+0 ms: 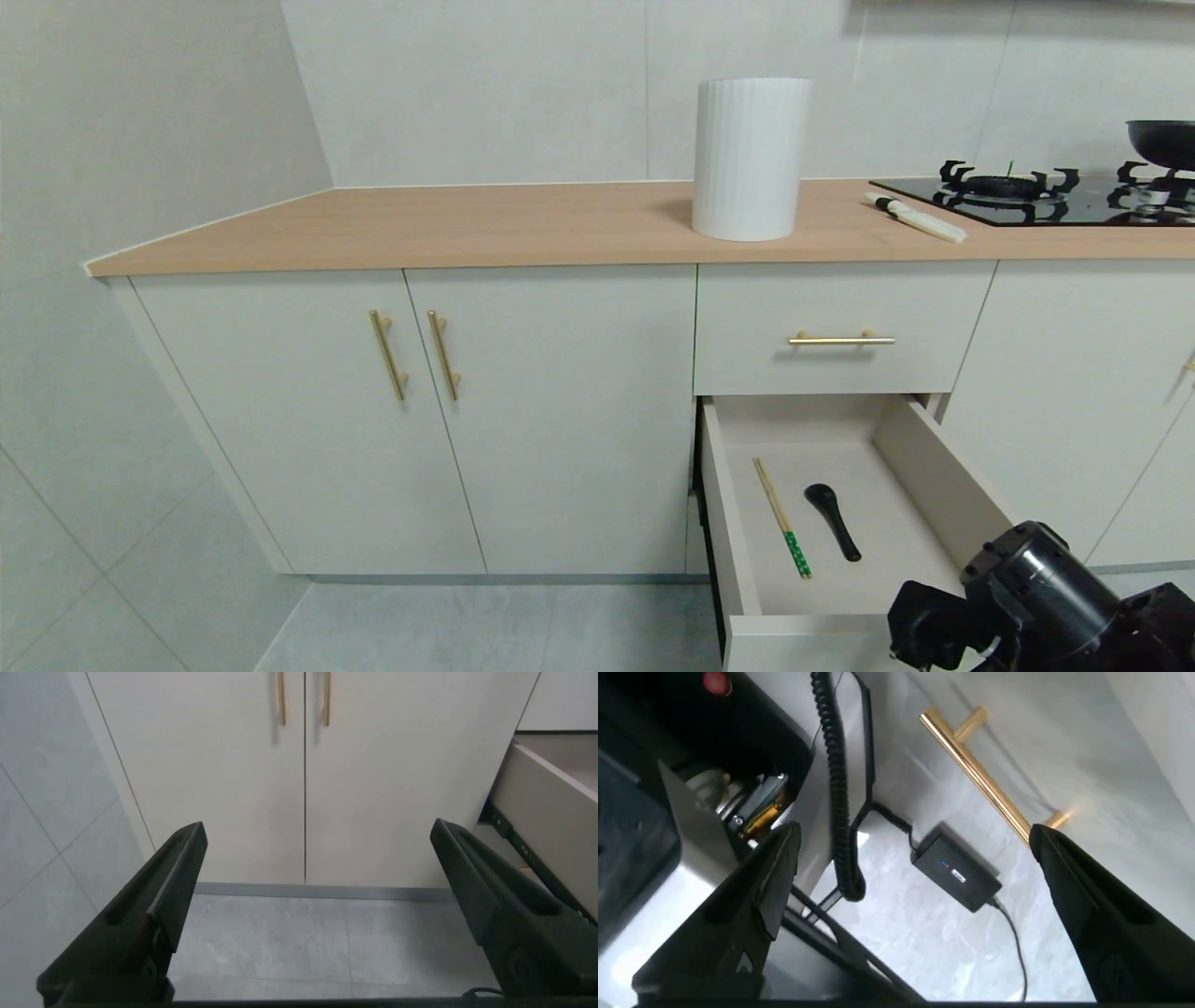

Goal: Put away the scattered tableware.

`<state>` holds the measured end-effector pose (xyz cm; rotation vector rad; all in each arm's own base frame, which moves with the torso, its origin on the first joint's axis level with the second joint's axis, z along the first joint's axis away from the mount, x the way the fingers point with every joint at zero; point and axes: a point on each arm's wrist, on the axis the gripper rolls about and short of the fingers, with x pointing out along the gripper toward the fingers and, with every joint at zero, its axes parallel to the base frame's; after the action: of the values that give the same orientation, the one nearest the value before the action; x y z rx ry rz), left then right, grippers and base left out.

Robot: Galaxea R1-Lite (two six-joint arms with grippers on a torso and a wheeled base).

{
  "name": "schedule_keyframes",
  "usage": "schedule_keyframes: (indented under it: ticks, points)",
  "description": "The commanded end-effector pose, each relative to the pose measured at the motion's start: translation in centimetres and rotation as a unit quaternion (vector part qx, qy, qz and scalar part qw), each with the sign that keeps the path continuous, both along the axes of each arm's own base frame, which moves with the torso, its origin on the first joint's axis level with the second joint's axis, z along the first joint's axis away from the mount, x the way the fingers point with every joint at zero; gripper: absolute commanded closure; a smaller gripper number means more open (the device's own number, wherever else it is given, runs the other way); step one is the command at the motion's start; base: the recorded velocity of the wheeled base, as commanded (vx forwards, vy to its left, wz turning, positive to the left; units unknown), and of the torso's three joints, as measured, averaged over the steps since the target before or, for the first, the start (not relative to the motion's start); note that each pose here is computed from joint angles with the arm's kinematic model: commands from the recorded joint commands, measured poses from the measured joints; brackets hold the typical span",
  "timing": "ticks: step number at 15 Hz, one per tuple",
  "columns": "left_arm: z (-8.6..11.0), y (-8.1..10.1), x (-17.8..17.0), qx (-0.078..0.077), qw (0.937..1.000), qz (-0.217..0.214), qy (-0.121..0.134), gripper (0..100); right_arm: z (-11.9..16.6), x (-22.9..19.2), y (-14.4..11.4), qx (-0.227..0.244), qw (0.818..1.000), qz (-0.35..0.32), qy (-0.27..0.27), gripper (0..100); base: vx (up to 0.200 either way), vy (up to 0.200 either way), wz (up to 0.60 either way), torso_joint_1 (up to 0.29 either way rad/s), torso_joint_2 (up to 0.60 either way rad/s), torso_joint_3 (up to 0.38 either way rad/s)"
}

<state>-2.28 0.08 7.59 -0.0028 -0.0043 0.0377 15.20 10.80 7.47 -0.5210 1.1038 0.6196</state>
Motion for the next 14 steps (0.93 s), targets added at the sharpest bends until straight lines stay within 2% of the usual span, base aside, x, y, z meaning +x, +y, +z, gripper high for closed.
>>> schedule_keyframes:
  ticks: [1,7,14]
  points:
    - [0.0,0.0,0.0,-0.001,1.0000,0.000,0.000,0,-0.8,0.8,0.2,-0.004,1.000,-0.023,0.012,0,0.000,0.000,0.00,0.000,0.00,0.000]
    - [0.0,0.0,0.0,0.000,1.0000,0.000,0.000,0,-2.3,4.4,0.4,-0.031,0.991,-0.132,0.017,0,0.000,0.000,0.00,0.000,0.00,0.000]
    - [0.0,0.0,0.0,0.000,1.0000,0.000,0.000,0,-2.5,8.7,1.4,-0.030,0.965,-0.258,-0.029,0,0.000,0.000,0.00,0.000,0.00,0.000]
